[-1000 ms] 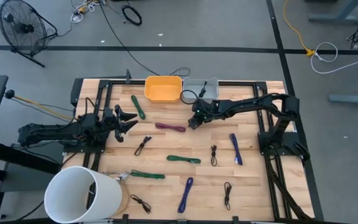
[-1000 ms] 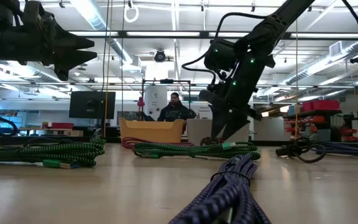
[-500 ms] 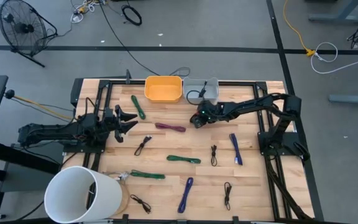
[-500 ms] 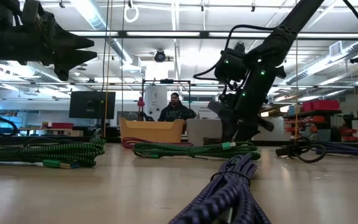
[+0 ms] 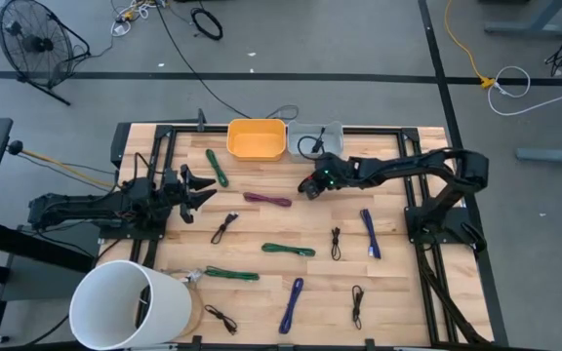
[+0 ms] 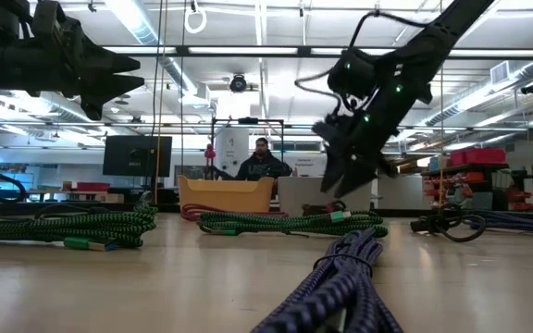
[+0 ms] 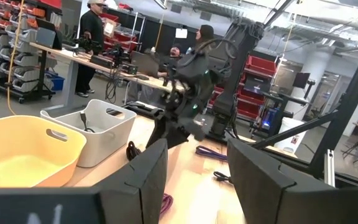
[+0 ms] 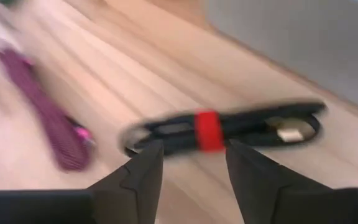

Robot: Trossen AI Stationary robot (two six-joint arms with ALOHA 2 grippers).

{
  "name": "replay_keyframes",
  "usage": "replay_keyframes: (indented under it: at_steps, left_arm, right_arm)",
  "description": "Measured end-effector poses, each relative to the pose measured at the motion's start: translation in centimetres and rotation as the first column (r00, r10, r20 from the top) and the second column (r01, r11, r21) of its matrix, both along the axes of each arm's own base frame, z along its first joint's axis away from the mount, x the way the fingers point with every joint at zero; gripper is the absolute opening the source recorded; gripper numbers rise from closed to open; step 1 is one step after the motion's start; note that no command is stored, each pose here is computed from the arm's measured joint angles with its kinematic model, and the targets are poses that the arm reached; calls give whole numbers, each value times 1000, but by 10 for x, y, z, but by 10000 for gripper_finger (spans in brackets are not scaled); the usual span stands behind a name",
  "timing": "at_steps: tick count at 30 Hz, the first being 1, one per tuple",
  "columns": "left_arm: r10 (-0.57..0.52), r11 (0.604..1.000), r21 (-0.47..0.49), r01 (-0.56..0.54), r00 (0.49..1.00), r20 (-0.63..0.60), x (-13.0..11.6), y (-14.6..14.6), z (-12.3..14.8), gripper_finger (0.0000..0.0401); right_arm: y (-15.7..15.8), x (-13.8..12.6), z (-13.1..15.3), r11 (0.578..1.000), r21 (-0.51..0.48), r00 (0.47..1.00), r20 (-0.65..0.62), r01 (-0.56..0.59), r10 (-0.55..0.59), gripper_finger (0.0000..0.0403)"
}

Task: Pick & Place USB Port
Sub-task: Put the black charger cable into the gray bin

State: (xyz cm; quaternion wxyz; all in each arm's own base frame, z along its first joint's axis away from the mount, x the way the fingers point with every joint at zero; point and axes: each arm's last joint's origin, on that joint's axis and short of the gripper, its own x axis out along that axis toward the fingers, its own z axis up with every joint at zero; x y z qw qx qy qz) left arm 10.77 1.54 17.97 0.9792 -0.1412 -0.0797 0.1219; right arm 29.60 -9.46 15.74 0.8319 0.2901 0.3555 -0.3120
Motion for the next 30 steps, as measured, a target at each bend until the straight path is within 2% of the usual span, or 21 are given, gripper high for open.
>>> replay_keyframes:
  at_steps: [6, 10, 12, 15, 18, 19, 21, 23, 24, 28, 30]
  left_arm:
    - [0, 1000, 0, 0, 1000, -4, 0, 0, 0, 174]
    - [0, 1000, 1, 0, 1000, -6, 0, 0, 0, 174]
    - [0, 1000, 1, 0, 1000, -6, 0, 0, 0, 174]
    - [1, 1000, 2, -1, 1000, -7, 0, 0, 0, 174]
    - [0, 1000, 3, 0, 1000, -8, 0, 0, -1, 174]
    - [0, 1000, 3, 0, 1000, -8, 0, 0, -1, 174]
    - [1, 1000, 4, -1, 1000, -11, 0, 0, -1, 174]
    - [2, 1000, 9, -2, 1000, -18, 0, 0, -1, 174]
    - [4, 1000, 11, -3, 1000, -19, 0, 0, -2, 174]
    - [6, 1000, 11, -6, 1000, -18, 0, 0, -1, 174]
    - [7, 1000, 20, -7, 1000, -21, 0, 0, -1, 174]
  right_arm:
    - [-3, 4, 4, 999, 11, 996, 70, 46, -46, 178]
    - [-4, 6, 7, 998, -20, 993, 107, 58, -56, 178]
    - [-4, 9, 9, 999, -36, 991, 131, 13, -8, 178]
    - [-2, 10, 9, 991, -66, 986, 113, -114, 121, 178]
    - [-5, 7, 7, 995, -25, 990, 97, -97, 99, 178]
    - [-4, 7, 7, 990, -24, 985, 100, -137, 139, 178]
    - [1, 10, 8, 942, -88, 941, 75, -323, 330, 178]
    - [9, 11, 7, 838, -168, 849, 13, -519, 528, 178]
    - [11, 11, 8, 802, -194, 818, -9, -565, 575, 178]
    - [7, 13, 13, 726, -244, 758, -69, -643, 649, 178]
    - [9, 14, 14, 663, -277, 711, -132, -695, 691, 178]
